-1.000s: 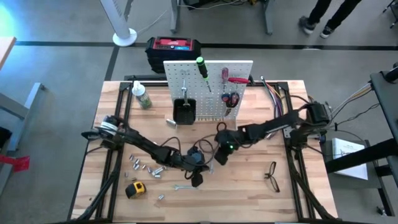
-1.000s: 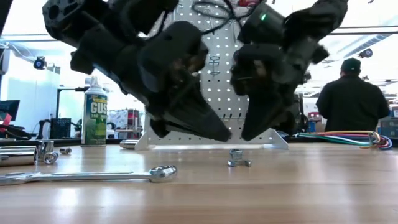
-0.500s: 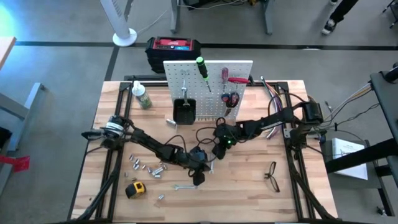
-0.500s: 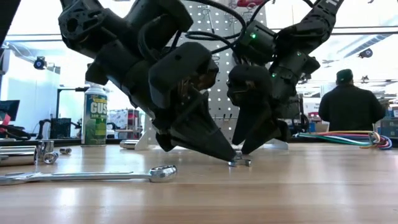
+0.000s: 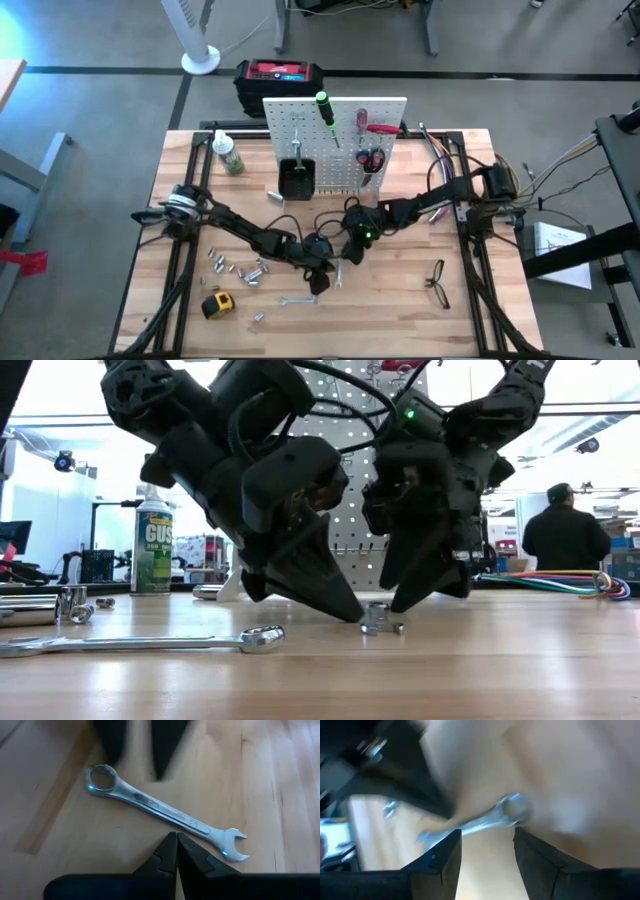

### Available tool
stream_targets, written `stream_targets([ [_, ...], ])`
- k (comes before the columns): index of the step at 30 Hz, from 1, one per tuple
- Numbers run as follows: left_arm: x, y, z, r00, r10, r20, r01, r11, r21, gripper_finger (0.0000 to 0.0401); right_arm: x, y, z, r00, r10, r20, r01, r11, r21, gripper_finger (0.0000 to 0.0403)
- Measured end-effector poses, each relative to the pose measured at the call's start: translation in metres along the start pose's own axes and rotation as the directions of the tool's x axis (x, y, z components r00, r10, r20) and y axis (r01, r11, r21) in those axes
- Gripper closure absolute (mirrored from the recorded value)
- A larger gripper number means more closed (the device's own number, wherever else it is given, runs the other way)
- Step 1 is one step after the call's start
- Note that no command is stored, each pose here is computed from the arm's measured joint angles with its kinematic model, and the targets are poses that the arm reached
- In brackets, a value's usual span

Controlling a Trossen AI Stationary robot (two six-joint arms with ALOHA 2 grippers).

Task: Hang tools onto peg board
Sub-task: Hang the left silver wrench on the pegboard

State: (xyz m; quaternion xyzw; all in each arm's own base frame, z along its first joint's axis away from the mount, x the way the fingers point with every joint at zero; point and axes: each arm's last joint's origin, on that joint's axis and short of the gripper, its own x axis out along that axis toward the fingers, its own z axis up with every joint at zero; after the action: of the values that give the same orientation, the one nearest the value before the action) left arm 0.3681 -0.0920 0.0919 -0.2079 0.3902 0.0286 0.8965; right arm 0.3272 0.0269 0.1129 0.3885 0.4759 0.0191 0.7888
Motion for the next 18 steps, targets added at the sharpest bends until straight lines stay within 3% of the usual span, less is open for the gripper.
stream_targets([
  [7, -0.018, -0.011, 0.003, 1.000, -0.004, 0.007, 0.003, 0.998, 0.068, 0.0401, -0.001, 0.002, -0.002, 1.000, -0.003, -0.008, 0.003, 1.000, 0.004, 0.0242],
  [11, -0.025, -0.028, 0.015, 0.996, -0.056, 0.065, 0.048, 0.990, 0.130, 0.0401, -0.004, -0.003, 0.003, 1.000, -0.022, 0.014, 0.021, 1.000, 0.017, 0.0247],
  [18, -0.012, -0.043, 0.022, 0.989, -0.139, 0.053, 0.118, 0.951, 0.287, 0.0401, -0.010, -0.009, 0.016, 0.998, -0.018, 0.055, 0.019, 1.000, -0.019, 0.0250],
])
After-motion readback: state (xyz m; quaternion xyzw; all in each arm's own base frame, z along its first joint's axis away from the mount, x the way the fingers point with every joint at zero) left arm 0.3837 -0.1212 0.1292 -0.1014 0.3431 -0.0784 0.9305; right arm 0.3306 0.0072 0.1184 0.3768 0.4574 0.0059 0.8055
